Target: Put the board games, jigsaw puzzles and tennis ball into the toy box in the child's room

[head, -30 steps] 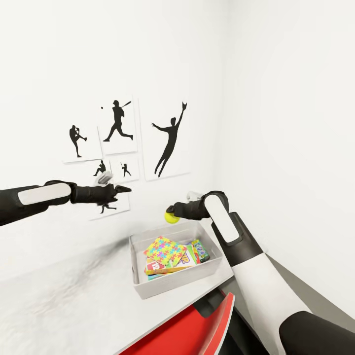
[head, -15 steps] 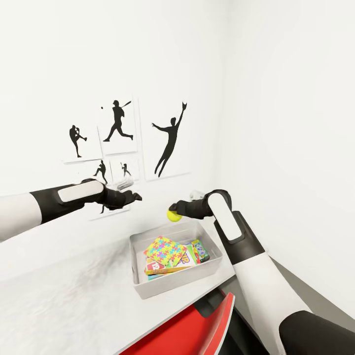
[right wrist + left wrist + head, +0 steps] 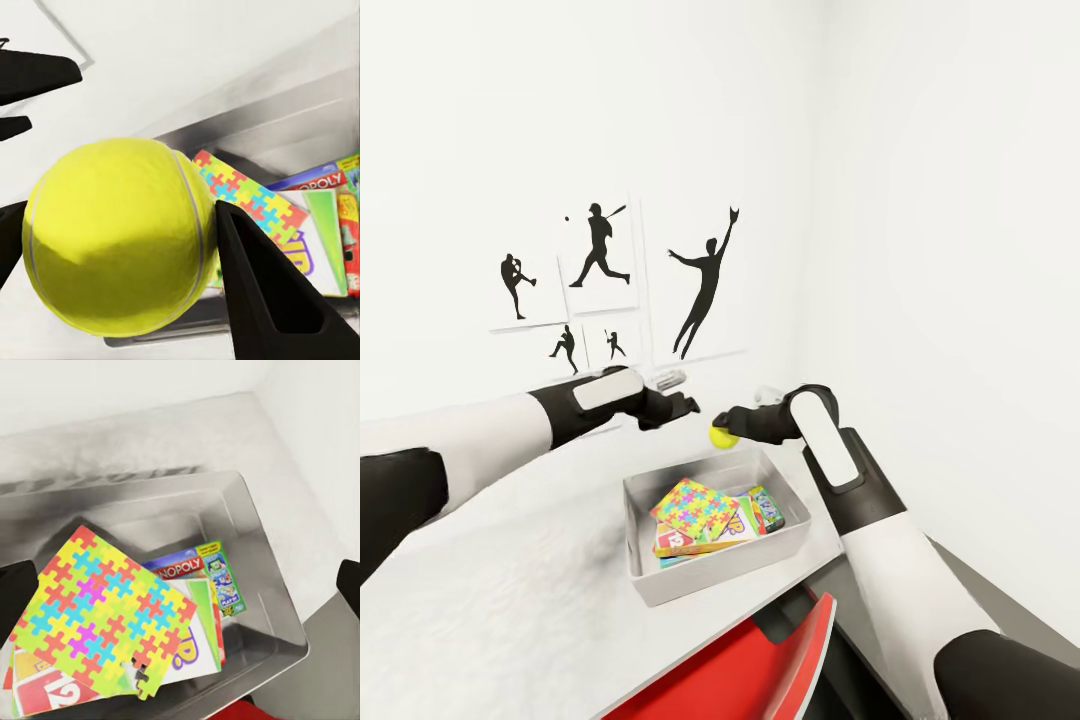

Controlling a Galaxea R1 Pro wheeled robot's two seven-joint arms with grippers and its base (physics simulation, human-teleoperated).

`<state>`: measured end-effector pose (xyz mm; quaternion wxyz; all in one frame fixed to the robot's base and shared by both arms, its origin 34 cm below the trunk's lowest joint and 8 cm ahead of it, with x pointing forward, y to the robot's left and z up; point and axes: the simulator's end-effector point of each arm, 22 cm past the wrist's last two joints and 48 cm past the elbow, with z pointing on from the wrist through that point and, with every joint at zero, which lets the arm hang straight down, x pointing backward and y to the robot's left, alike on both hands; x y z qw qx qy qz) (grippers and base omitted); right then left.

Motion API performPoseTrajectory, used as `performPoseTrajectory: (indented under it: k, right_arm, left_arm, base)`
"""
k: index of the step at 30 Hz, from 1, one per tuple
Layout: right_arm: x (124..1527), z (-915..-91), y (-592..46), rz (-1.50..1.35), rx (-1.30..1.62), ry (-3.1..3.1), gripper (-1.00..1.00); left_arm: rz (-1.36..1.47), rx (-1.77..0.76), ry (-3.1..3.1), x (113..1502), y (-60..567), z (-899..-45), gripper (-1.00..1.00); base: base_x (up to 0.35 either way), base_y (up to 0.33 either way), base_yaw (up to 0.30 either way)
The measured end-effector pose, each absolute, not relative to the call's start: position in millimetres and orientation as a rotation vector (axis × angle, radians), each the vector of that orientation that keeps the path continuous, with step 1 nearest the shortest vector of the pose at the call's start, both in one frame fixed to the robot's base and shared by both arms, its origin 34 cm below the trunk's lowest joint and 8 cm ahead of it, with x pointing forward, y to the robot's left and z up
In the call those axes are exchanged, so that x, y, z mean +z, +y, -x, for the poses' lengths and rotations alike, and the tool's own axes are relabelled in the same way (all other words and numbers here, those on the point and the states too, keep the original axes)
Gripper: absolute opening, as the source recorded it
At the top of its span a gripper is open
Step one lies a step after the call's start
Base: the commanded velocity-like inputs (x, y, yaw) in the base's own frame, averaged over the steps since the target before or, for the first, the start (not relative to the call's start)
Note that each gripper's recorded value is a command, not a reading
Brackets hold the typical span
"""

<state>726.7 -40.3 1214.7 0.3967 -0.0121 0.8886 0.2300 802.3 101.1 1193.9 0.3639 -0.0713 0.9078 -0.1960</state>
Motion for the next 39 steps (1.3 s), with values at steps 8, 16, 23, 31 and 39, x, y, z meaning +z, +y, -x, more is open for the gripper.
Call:
performPoseTrajectory:
  k: [8,16,23,31,39]
  right_arm:
    - [1208,-734,-71,0.002,0.526,2.258,-1.0]
    - [1200,-738,-87,-0.015,0.494,2.27,-1.0]
    - [1178,-738,-91,-0.035,0.478,2.327,-1.0]
    - [1164,-738,-94,-0.045,0.465,2.364,-1.0]
    - [1154,-739,-96,-0.048,0.455,2.381,-1.0]
  left_arm:
    - [0.186,-0.551,2.345,1195,94,-809,1.0]
    - [0.169,-0.937,2.17,1215,121,-818,1.0]
    - [0.194,-1.015,2.116,1202,144,-818,1.0]
    - [0.164,-0.982,2.125,1195,148,-818,1.0]
    - [0.147,-1.027,2.111,1194,144,-817,1.0]
  base:
    - [0.0,0.0,0.0]
    - [0.0,0.0,0.0]
    - [0.0,0.0,0.0]
    - [0.0,0.0,0.0]
    - [0.0,0.0,0.0]
